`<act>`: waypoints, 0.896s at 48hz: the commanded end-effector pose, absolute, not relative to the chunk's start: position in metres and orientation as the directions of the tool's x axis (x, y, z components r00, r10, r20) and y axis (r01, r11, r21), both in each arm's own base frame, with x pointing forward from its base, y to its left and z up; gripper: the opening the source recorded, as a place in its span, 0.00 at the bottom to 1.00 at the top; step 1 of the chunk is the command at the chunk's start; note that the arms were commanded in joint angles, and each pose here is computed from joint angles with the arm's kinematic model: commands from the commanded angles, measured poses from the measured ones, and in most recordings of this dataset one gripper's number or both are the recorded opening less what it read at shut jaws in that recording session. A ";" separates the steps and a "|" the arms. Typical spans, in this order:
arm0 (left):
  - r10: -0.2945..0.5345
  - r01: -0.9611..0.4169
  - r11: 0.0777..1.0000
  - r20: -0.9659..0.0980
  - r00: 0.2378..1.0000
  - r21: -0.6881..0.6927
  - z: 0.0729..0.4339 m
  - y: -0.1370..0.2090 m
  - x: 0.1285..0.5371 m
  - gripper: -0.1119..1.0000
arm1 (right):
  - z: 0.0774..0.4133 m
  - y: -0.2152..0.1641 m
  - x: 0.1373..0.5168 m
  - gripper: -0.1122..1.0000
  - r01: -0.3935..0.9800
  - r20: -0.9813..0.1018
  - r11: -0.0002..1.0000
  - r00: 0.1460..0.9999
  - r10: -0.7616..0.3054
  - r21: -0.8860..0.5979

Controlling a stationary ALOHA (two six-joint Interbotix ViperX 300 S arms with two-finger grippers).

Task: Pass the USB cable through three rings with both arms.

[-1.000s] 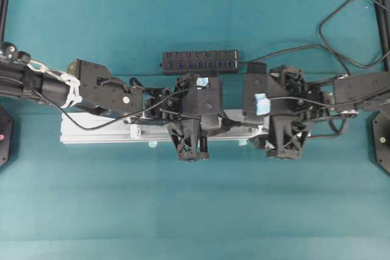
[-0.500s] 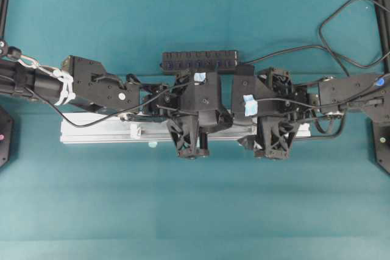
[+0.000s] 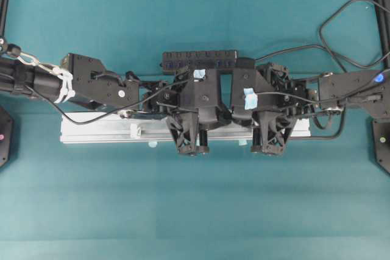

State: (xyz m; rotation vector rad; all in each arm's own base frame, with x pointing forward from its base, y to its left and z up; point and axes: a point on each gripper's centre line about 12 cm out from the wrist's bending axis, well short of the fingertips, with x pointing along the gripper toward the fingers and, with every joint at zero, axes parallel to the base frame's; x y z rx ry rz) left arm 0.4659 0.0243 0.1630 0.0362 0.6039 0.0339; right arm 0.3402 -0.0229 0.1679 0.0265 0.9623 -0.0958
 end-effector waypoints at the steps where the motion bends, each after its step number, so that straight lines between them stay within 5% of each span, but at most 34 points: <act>1: 0.038 -0.017 0.999 -0.535 0.844 0.045 0.178 0.021 0.468 0.31 | 0.177 -0.024 0.346 0.05 0.098 -0.794 0.995 0.604 -0.072 -0.015; 23: 0.041 -0.020 0.999 -0.531 0.846 0.045 0.181 0.023 0.465 0.31 | 0.170 -0.032 0.344 0.05 0.118 -0.816 0.993 0.572 -0.085 -0.020; 35: 0.041 -0.023 0.999 -0.522 0.852 0.041 0.190 0.022 0.453 0.89 | 0.166 -0.032 0.348 0.05 0.117 -0.823 0.993 0.562 -0.084 -0.022; 43: 0.042 -0.023 0.999 -0.513 0.858 0.042 0.201 0.022 0.440 0.84 | 0.162 -0.033 0.352 0.05 0.116 -0.827 0.993 0.556 -0.084 -0.024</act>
